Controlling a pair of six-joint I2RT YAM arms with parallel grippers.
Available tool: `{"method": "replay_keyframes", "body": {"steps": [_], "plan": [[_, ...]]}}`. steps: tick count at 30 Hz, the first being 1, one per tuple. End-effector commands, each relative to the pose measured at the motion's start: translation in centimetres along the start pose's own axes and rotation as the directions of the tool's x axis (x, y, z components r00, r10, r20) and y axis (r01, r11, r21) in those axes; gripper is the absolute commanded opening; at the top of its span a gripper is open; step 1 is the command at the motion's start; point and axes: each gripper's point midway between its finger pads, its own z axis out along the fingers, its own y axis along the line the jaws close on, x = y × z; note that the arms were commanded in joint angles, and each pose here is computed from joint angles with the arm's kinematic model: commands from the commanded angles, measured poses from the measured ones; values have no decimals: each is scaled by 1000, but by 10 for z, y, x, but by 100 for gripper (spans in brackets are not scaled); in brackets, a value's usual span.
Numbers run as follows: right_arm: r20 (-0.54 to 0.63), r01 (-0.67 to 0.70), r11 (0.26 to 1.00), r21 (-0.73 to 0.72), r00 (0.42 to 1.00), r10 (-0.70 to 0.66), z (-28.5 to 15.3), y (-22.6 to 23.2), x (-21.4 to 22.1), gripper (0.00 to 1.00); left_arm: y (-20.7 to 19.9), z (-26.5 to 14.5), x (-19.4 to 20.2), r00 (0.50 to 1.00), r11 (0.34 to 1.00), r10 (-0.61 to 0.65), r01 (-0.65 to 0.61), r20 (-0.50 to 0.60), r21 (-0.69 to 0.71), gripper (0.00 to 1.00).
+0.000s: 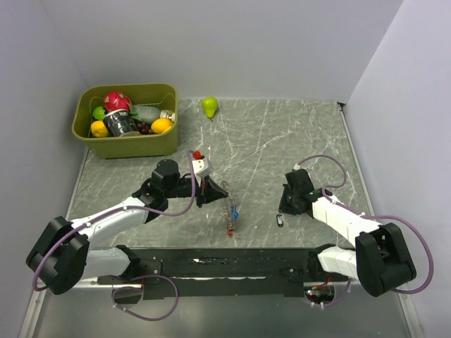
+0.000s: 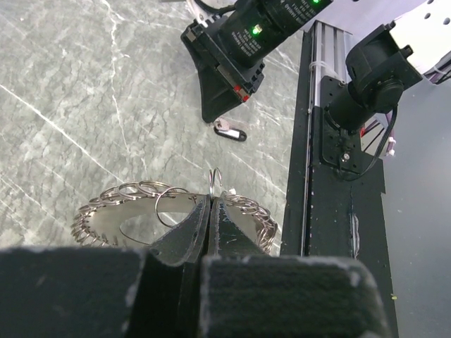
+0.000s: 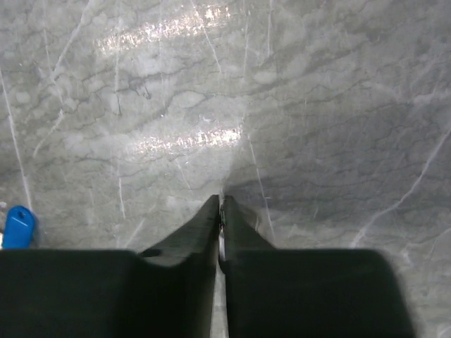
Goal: Put the keys on the keyring
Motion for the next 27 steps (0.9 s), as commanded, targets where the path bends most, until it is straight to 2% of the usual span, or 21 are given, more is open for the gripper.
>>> {"method": "replay_keyframes", "body": {"steps": [1,12,16,20,24,27], "plan": [[50,3,1000,-26,999,-2,-5,10,-21,0,-4,4,-26,995,997,76,-77,60,30,1],[139,78,993,-84,988,-66,-29,26,-47,0,0,5,-19,997,998,65,-65,31,14,1],[172,148,974,-173,978,-118,-43,45,-57,0,0,6,-19,997,998,66,-66,28,18,1],[275,283,917,-280,939,-206,-63,67,-67,0,2,8,-18,998,998,61,-61,18,24,1],[374,379,844,-379,897,-234,-85,88,-71,0,2,8,-19,998,998,62,-63,22,24,1],[450,472,740,-479,856,-255,-106,109,-66,0,1,8,-21,998,998,62,-63,25,28,1]]}}
